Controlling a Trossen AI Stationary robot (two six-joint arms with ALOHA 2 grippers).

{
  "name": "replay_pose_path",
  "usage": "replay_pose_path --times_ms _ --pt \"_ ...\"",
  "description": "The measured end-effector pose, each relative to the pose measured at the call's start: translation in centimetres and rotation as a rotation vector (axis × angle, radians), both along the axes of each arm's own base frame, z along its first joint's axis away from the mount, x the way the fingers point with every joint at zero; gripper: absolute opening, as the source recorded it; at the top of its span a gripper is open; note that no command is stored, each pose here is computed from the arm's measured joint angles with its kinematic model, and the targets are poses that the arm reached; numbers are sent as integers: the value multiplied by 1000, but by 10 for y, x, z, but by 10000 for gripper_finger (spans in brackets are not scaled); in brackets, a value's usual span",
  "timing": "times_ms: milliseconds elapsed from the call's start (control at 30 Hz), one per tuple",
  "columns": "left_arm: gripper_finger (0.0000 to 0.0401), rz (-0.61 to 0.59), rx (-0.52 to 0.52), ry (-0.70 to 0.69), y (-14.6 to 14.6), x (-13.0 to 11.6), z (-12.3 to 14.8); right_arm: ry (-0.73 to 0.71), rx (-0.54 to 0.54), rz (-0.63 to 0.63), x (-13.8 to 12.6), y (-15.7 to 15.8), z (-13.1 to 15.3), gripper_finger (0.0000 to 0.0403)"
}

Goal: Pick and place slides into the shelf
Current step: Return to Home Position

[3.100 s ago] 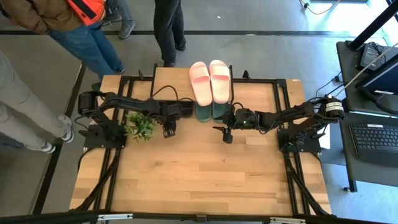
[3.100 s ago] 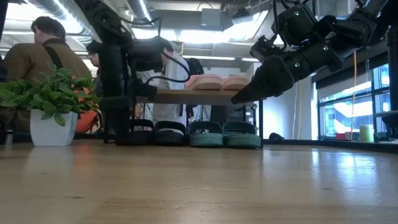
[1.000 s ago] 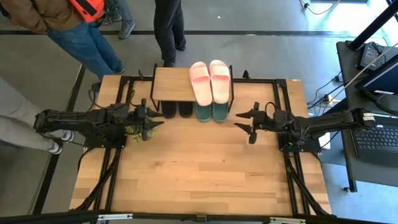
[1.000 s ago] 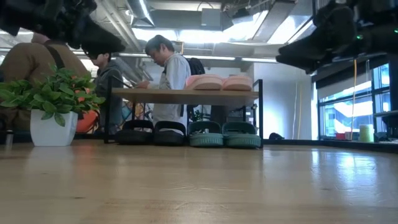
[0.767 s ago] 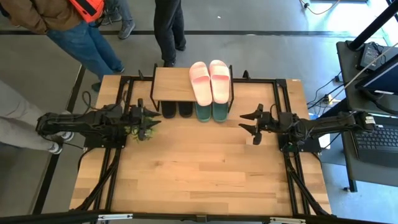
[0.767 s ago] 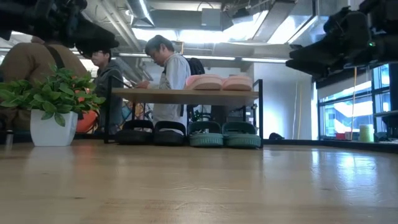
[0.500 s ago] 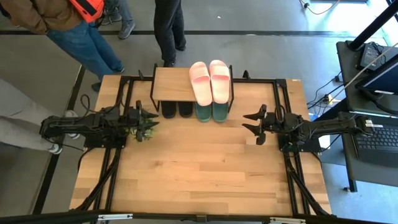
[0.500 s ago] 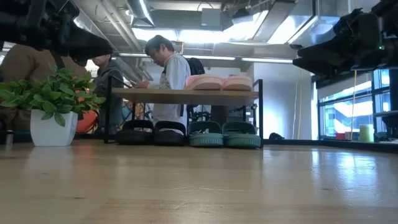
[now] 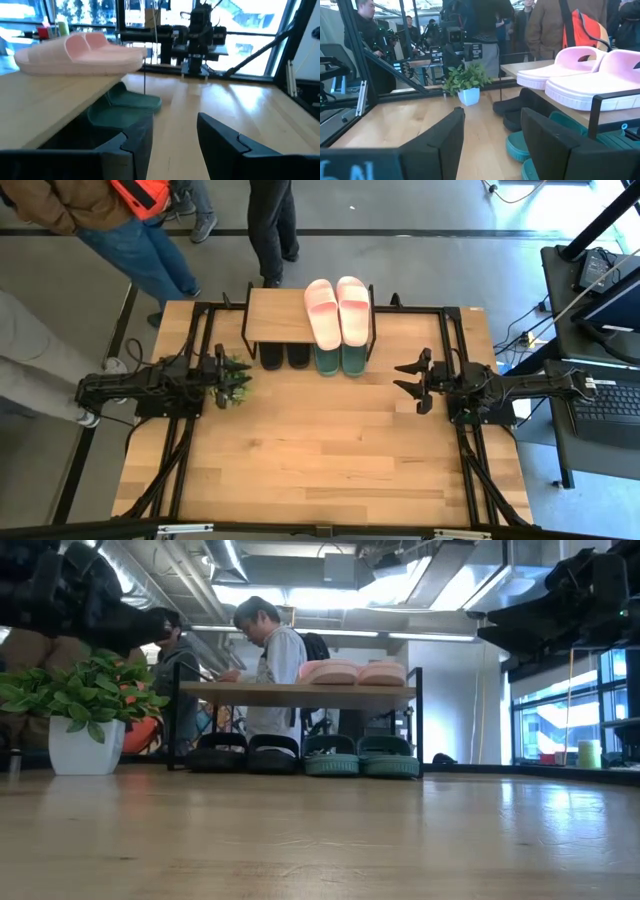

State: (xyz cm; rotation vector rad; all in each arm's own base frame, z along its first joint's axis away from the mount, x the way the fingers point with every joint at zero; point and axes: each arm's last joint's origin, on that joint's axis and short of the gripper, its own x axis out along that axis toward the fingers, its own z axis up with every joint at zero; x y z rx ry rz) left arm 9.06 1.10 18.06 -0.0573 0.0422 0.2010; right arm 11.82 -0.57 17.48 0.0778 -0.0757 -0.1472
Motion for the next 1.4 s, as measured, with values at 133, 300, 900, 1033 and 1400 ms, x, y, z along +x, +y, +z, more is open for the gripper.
replay_pose_path --times_ms 133,300,900,1033,1400 --pt "145 17 -14 13 1 1 -6 -1 0 0 0 0 0 197" --pt "145 27 -12 5 1 2 -6 -1 0 -1 0 0 0 197" --pt "145 61 12 -38 2 2 -2 -4 28 -3 0 0 0 197" --pt "145 83 25 -78 3 3 -4 -4 28 -4 0 0 0 197" --pt "145 90 48 -76 3 5 -10 -3 27 -4 0 0 0 197"
